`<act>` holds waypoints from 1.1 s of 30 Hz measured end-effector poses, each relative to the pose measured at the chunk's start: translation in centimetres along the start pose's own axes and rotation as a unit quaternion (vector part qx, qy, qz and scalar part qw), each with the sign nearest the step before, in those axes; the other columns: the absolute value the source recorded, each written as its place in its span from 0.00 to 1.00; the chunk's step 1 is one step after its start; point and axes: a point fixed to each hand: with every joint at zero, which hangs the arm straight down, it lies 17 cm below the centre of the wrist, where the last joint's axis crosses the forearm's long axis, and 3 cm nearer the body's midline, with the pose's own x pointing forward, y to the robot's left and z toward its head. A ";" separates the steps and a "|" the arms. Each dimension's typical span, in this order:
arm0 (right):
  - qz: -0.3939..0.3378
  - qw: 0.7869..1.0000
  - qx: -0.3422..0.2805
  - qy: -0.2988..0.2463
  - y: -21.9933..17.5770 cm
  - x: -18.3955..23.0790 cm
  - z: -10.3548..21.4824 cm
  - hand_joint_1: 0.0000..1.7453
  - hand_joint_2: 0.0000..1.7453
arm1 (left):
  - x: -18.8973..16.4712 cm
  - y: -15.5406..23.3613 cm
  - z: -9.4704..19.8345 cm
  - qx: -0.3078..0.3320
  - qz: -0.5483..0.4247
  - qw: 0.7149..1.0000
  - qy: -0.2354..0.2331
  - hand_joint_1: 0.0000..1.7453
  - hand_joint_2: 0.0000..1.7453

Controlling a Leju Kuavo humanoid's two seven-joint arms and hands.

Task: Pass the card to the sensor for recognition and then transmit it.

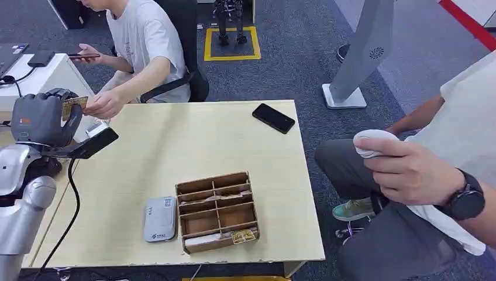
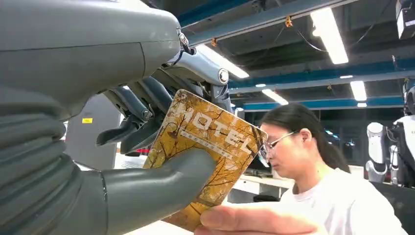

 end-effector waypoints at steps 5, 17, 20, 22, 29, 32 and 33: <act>-0.001 1.000 0.003 0.000 0.2 0.0 0.1 0.00 1.00 | 0.1 0.0 0.0 0.000 0.001 1.000 0.000 1.00 1.00; 0.002 1.000 0.000 0.009 0.1 -0.6 0.1 0.00 1.00 | 0.3 0.0 0.0 0.000 0.013 1.000 -0.006 0.05 1.00; 0.004 1.000 -0.005 0.013 -0.3 -0.9 0.0 0.00 1.00 | 0.6 0.0 0.0 0.001 0.019 1.000 -0.013 0.00 1.00; 0.005 1.000 -0.006 0.013 -0.5 -1.0 0.0 0.00 1.00 | 0.7 0.2 0.0 0.006 0.020 1.000 -0.015 0.00 1.00; 0.006 1.000 -0.009 0.013 -0.8 -1.1 -0.1 0.00 1.00 | 0.0 0.9 0.4 0.022 0.016 0.999 -0.018 0.00 1.00; 0.007 1.000 -0.008 0.015 -0.6 -1.4 0.0 0.00 1.00 | -1.6 1.2 1.2 0.027 0.012 1.000 -0.010 0.00 1.00; 0.007 1.000 -0.007 0.016 -0.6 -1.4 0.0 0.00 1.00 | -2.0 1.3 1.4 0.026 0.009 1.000 -0.009 0.00 1.00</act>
